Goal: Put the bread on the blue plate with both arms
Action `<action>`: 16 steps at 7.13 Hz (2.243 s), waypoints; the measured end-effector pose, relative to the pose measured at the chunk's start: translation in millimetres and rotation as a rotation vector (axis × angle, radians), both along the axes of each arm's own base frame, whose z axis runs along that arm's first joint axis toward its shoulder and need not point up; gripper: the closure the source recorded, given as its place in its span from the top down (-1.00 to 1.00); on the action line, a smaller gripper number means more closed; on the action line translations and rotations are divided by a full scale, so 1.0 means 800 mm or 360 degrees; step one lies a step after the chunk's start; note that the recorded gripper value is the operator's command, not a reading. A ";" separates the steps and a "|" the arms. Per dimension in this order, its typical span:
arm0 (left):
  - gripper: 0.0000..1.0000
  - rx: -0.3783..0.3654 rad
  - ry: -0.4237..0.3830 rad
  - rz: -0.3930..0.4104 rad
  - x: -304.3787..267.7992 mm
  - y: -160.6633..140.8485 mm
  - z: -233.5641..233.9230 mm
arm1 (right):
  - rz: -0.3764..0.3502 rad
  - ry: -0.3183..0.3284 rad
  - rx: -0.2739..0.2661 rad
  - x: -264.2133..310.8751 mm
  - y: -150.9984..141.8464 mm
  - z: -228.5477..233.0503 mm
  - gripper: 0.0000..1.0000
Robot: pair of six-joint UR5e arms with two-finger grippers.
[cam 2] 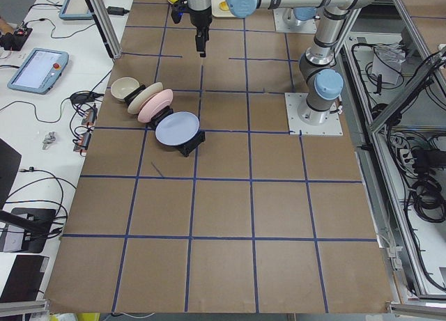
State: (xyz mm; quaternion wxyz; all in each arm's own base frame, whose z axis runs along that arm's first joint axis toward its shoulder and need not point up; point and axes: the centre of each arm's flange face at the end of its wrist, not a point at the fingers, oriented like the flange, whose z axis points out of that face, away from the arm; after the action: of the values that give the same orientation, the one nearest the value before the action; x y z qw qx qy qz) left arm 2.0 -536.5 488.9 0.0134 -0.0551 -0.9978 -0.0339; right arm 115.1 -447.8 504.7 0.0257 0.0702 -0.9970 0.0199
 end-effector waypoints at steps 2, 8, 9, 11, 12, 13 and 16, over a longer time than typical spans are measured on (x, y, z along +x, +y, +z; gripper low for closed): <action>1.00 0.0029 0.0080 -0.0093 0.090 -0.032 -0.044 | -0.0074 -0.0017 0.0020 -0.007 -0.001 -0.016 0.80; 1.00 -0.0068 0.0178 -0.0359 0.279 -0.133 -0.204 | 0.0140 -0.0165 0.0073 -0.269 0.026 -0.284 0.84; 1.00 -0.0060 0.0210 -0.0360 0.290 -0.149 -0.229 | 0.0139 -0.0192 0.0099 -0.281 0.024 -0.314 0.84; 1.00 -0.0036 0.0258 -0.0341 0.303 -0.165 -0.272 | 0.0138 -0.0214 0.0129 -0.291 0.018 -0.349 0.84; 1.00 -0.0044 0.0257 -0.0336 0.306 -0.170 -0.282 | 0.0137 -0.0219 0.0137 -0.293 0.014 -0.361 0.84; 1.00 -0.0053 0.0255 -0.0331 0.308 -0.173 -0.290 | 0.0135 -0.0228 0.0151 -0.295 0.013 -0.371 0.84; 0.97 -0.0046 0.0291 -0.0313 0.309 -0.178 -0.314 | 0.0128 -0.0254 0.0201 -0.289 0.021 -0.389 0.84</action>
State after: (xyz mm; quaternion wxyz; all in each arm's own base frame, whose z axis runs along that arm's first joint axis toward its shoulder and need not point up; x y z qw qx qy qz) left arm 249.3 -679.1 237.8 0.1001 -0.1557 -0.9826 -0.0154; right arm -116.3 -431.4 193.1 -0.0589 0.1099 -0.9915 -0.0365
